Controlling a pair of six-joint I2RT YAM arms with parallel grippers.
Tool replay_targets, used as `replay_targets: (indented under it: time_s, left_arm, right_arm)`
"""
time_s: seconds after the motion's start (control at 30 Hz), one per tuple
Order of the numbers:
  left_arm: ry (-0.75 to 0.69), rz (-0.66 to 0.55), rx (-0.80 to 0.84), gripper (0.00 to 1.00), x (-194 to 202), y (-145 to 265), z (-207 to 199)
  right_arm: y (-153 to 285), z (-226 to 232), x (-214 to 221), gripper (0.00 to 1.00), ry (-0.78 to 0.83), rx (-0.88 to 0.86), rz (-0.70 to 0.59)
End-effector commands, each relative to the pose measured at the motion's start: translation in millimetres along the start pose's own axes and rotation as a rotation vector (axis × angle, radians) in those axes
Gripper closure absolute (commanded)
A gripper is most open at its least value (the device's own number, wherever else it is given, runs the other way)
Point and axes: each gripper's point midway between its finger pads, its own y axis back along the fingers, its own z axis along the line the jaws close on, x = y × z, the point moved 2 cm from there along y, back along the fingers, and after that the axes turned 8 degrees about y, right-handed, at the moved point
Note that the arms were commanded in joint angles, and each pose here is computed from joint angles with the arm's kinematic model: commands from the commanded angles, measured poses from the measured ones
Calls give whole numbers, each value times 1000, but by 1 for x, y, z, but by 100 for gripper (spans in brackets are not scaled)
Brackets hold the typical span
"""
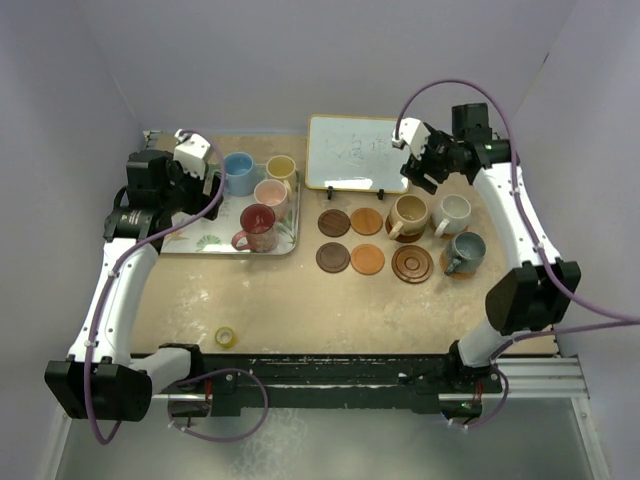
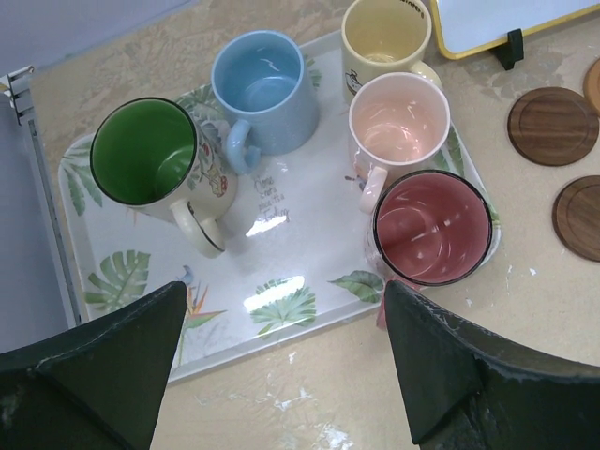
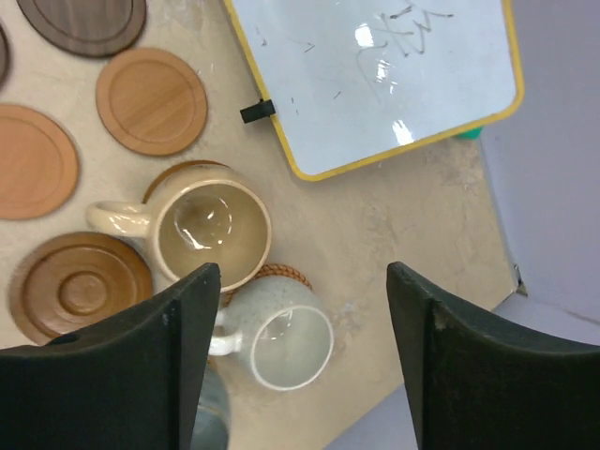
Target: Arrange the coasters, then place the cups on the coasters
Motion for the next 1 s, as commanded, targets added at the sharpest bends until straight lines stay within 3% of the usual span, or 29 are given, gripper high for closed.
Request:
replay_targets:
  time_s: [0.0, 0.1, 0.13, 0.37, 0.57, 0.77, 0.97]
  left_arm:
    - [-36, -82, -34, 17, -18, -2, 8]
    - [-43, -94, -41, 17, -18, -5, 10]
    - [-44, -97, -44, 17, -17, -6, 11]
    - [-39, -87, -71, 17, -12, -21, 17]
    - [-36, -105, -23, 17, -20, -36, 14]
    - [-14, -116, 42, 17, -32, -55, 8]
    - [-15, -122, 59, 17, -42, -70, 9]
  right_arm:
    - [34, 6, -15, 22, -211, 103, -28]
    - [52, 14, -14, 2, -310, 155, -15]
    - [58, 18, -13, 0, -360, 173, -9]
    - [80, 51, -8, 0, -559, 230, -10]
    - [73, 82, -6, 0, -654, 177, -54]
    - [68, 106, -6, 0, -649, 80, -60]
    - [68, 106, 12, 0, -622, 149, 1]
